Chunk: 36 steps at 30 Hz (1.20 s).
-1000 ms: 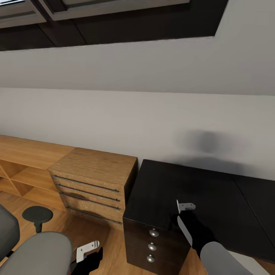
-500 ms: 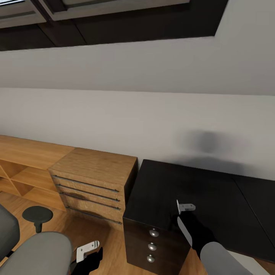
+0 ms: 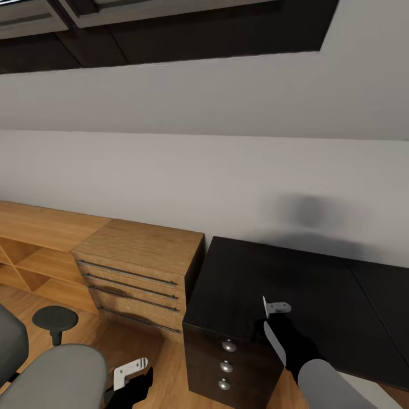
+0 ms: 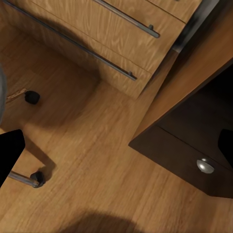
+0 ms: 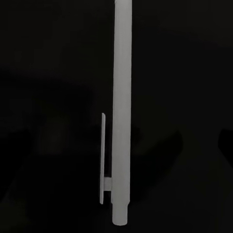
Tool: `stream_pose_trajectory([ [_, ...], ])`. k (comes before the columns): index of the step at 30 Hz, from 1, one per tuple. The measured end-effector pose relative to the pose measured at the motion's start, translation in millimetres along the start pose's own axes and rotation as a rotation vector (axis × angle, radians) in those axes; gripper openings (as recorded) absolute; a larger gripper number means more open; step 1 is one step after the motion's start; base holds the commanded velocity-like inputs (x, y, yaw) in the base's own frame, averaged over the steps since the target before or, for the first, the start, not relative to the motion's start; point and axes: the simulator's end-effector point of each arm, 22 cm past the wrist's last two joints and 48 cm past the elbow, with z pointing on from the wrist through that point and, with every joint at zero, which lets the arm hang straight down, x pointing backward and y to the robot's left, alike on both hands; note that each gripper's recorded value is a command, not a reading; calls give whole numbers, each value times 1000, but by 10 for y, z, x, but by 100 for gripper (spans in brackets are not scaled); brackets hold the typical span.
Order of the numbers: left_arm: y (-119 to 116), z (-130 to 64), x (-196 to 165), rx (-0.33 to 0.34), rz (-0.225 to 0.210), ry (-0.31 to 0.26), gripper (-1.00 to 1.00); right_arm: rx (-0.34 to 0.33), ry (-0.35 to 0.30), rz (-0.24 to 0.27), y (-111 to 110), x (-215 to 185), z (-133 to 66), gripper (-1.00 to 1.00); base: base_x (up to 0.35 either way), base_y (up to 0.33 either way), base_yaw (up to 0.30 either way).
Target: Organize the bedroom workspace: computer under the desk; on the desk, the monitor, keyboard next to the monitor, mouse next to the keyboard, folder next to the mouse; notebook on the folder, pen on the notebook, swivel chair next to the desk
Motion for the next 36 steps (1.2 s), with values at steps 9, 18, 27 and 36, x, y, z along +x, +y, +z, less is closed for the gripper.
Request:
stream_pose_trajectory([
  [9,0,0,-1,0,0,0,100,3,-2,-2,-7,-4,0,100,0,0,0],
  [18,-1,0,2,0,0,1,100,3,-2,-2,-7,-5,0,100,0,0,0],
  [27,-1,0,2,0,0,1,100,3,-2,-1,-11,-5,1,100,0,0,0],
  [36,0,0,2,0,0,1,100,-1,-1,1,-11,-4,2,100,0,0,0],
])
